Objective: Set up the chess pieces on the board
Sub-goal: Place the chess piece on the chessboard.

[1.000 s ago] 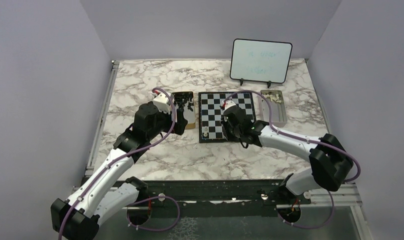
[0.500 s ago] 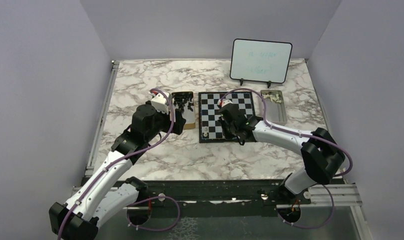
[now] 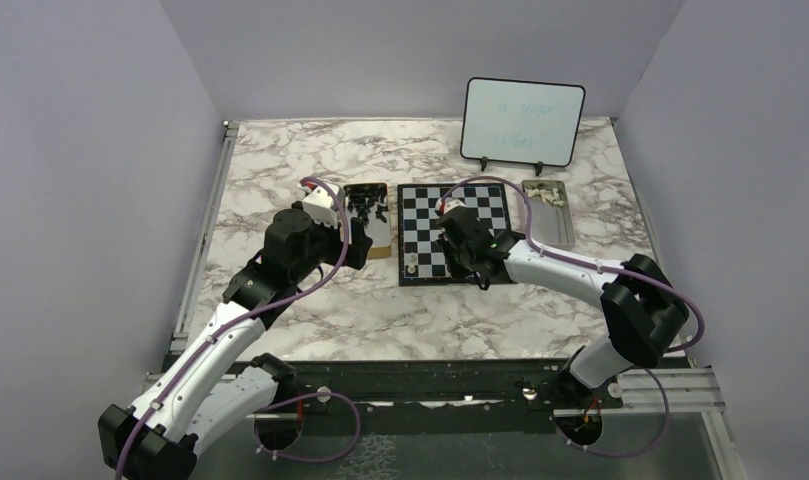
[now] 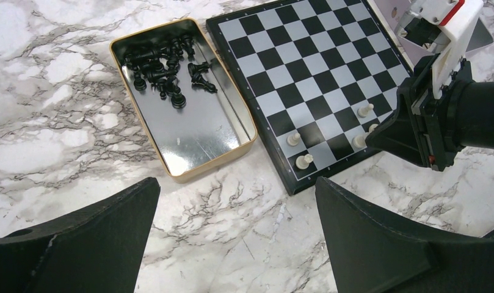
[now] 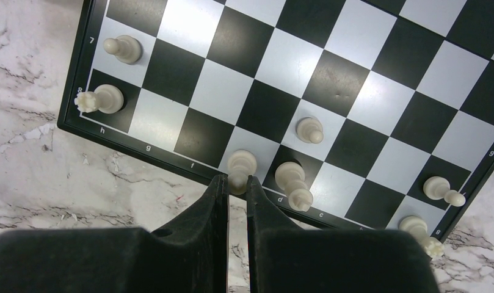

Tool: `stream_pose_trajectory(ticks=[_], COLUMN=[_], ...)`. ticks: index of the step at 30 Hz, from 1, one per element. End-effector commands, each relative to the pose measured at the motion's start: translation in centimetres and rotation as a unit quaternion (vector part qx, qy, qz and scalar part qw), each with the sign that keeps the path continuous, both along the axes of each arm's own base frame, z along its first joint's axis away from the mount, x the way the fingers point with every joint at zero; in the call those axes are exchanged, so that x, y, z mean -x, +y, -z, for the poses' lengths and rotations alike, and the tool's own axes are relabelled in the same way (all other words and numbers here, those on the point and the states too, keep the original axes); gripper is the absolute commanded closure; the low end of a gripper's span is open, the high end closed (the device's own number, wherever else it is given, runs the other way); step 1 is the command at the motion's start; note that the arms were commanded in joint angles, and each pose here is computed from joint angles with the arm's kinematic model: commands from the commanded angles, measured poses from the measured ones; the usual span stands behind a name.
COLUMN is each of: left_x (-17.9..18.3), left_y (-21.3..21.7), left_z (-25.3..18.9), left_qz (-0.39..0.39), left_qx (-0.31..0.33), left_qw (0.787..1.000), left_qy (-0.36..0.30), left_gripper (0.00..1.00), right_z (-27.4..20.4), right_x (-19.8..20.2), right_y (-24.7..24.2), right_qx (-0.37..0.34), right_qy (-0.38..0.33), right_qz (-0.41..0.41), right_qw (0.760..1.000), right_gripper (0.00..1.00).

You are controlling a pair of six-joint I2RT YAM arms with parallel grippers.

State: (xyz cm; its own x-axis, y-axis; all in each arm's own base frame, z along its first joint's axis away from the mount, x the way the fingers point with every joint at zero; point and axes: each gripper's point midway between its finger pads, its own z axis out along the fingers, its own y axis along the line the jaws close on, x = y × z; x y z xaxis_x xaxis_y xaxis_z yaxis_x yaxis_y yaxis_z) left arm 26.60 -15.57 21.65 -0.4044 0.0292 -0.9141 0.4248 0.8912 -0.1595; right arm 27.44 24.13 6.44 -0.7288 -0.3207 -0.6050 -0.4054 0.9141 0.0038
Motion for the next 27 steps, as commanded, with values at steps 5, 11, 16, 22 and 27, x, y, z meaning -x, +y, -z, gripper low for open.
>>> stream_pose_trajectory(ticks=[5,11,16,22,27], left_x=[-0.2,-0.3,-0.4,-0.9,-0.6], left_y=[0.3,0.3,0.2,0.8,0.3], left_z=[-0.9,-0.7,-0.4,-1.1,-0.5], left_qz=[-0.009,-0.009,-0.008,-0.029,0.0], left_qx=[0.0,-0.002,-0.004,-0.007,-0.025], left_qw=[1.0,1.0,1.0,0.999,1.0], left_qy=[-0.017,-0.015,-0.01,-0.015,-0.006], left_gripper=[0.01,0.01,0.01,0.01,0.01], right_z=[-0.5,-2.7,-5.1,-8.4,-10.4], right_x=[-0.5,-1.4,-2.1,-5.3,-9.0], right_y=[0.4,0.6,1.1,-1.2,-5.4], right_qx=[0.002,0.0,-0.011,0.019,-0.004], right_qy=[-0.006,-0.028,-0.049,-0.129,-0.145], right_qz=[0.009,0.014,0.009,0.053,0.096], right_qw=[1.0,1.0,0.999,0.99,0.985], right_gripper=[0.73,0.65,0.64,0.59,0.62])
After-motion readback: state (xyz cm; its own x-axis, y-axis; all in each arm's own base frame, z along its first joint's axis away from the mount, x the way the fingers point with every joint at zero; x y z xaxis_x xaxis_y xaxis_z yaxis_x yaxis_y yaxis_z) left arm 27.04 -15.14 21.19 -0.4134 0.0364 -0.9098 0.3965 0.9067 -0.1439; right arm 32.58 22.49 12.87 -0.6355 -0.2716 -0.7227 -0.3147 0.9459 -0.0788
